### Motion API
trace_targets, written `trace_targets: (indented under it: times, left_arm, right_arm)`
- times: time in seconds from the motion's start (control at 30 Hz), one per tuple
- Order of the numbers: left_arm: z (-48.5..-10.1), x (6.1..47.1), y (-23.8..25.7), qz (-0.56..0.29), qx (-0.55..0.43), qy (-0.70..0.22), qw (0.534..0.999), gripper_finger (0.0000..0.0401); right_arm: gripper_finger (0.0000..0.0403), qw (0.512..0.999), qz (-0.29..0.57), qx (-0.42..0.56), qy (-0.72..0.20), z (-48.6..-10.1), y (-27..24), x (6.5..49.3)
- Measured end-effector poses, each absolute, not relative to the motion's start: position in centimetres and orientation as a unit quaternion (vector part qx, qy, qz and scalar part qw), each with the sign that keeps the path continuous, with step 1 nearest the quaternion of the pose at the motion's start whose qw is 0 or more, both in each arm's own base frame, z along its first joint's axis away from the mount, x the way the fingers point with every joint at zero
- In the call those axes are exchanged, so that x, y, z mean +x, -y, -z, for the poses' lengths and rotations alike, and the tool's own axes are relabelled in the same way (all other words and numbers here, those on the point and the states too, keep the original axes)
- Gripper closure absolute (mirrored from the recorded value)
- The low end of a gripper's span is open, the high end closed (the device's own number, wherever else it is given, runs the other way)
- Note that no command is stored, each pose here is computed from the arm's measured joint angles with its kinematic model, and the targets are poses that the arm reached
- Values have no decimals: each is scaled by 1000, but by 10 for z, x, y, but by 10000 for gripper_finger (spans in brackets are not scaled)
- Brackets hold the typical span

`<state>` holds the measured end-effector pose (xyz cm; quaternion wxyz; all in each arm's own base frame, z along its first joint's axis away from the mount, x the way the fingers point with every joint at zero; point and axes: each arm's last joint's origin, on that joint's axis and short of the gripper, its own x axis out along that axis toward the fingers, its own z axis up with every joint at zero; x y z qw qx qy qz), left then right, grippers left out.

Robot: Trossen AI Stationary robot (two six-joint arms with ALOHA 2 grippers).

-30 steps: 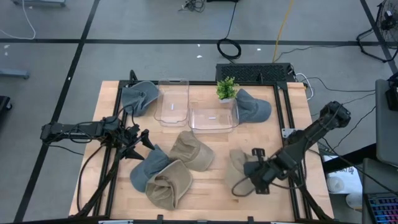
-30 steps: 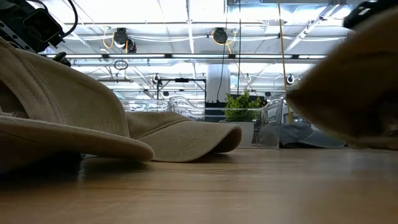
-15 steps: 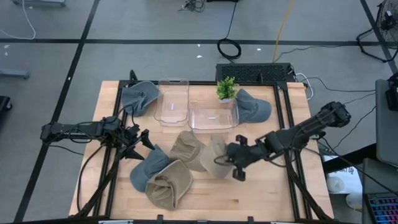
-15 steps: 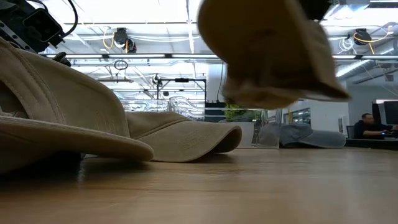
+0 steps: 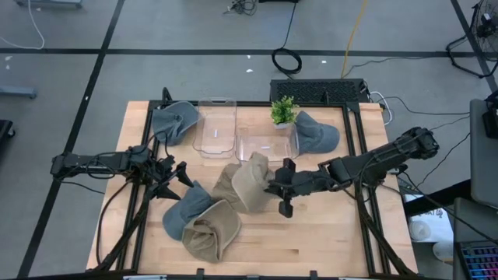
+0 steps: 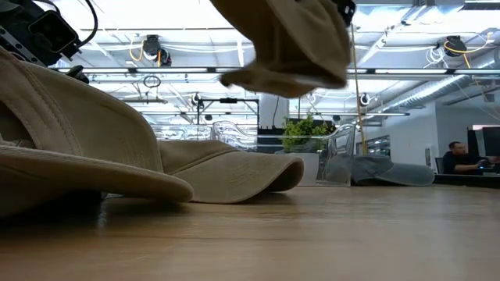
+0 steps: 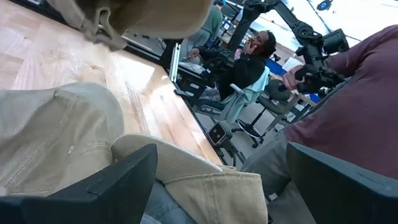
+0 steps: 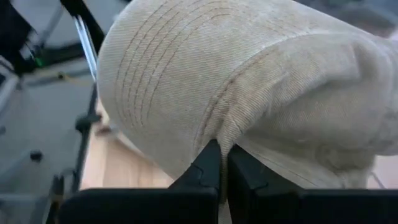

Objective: Pick & Place hat
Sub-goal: Put the right brown cap into the right transparent bin

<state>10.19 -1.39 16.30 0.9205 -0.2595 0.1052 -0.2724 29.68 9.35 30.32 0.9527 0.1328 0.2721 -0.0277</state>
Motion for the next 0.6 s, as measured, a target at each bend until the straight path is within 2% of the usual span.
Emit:
trace_targets:
  times: [0.2, 0.47, 0.6]
  left_arm:
    - [-163, 102, 14, 272, -260, -105, 921, 40]
    - [-163, 102, 14, 272, -260, -105, 921, 40]
    - [-163, 102, 14, 272, -260, -105, 921, 40]
  right_arm:
    - [403, 965, 21, 123, -233, -333, -80, 305]
    - [403, 980, 17, 65, -187, -385, -47, 311]
    - [403, 985, 28, 38, -166, -399, -32, 311]
